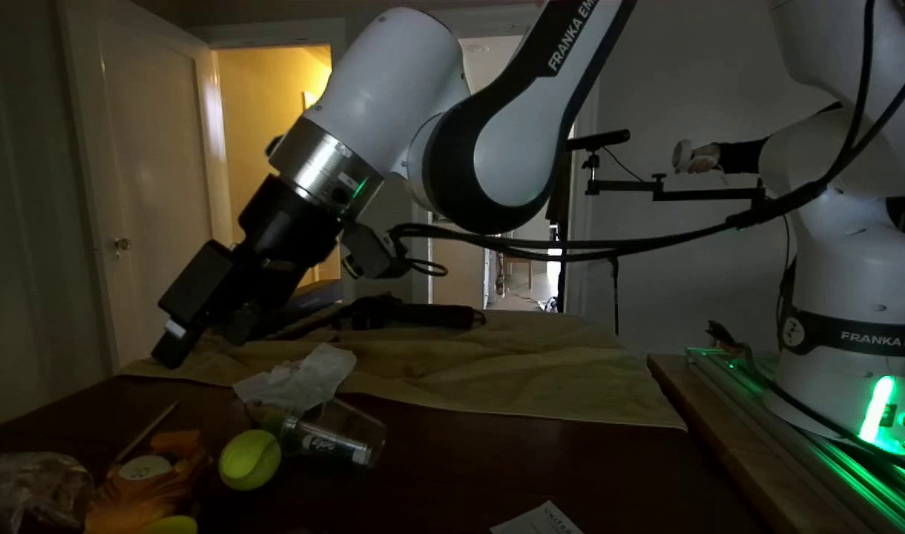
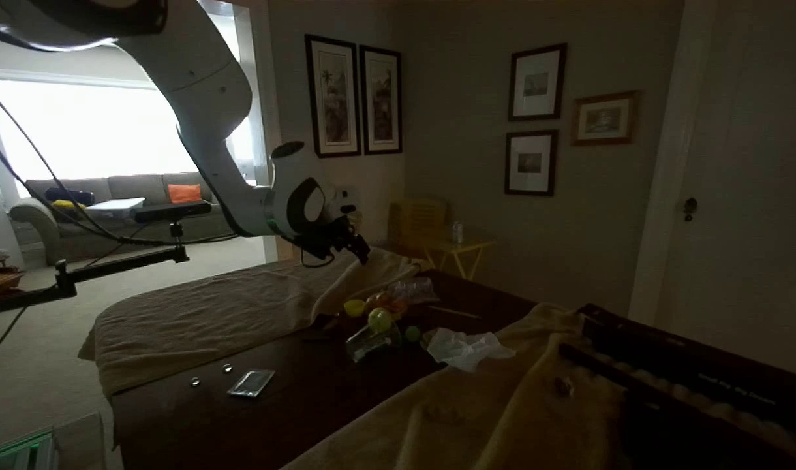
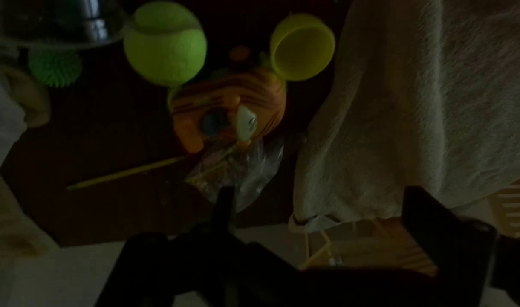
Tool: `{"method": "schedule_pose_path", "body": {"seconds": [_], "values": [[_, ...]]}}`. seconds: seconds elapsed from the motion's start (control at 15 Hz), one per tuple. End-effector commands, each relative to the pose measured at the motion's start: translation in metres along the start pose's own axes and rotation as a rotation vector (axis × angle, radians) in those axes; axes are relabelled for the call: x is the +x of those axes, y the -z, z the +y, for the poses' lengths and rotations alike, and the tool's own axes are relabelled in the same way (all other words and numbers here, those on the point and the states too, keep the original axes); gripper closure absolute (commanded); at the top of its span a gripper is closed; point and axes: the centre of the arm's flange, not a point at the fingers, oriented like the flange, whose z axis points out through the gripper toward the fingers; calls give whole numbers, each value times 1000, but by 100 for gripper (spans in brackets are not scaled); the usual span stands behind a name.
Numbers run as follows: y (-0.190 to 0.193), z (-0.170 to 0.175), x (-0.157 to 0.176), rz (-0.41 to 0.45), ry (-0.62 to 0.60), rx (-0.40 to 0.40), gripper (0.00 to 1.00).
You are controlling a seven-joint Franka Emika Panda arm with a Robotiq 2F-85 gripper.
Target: Put the marker inside the clear cup
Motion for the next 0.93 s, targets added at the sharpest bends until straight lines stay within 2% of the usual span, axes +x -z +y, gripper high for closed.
{"method": "schedule_pose_path", "body": {"seconds": [0.0, 0.2, 0.4, 0.67, 0.8, 0.87], "values": [[-10, 38, 41, -153, -76, 98, 0], [-15, 45, 54, -274, -148, 191, 0], [-6, 74, 79, -378, -216, 272, 0], [-1, 107, 92, -479, -255, 313, 0], [-2, 114, 93, -532, -266, 319, 0], [-3, 117, 92, -564, -260, 297, 0]]}}
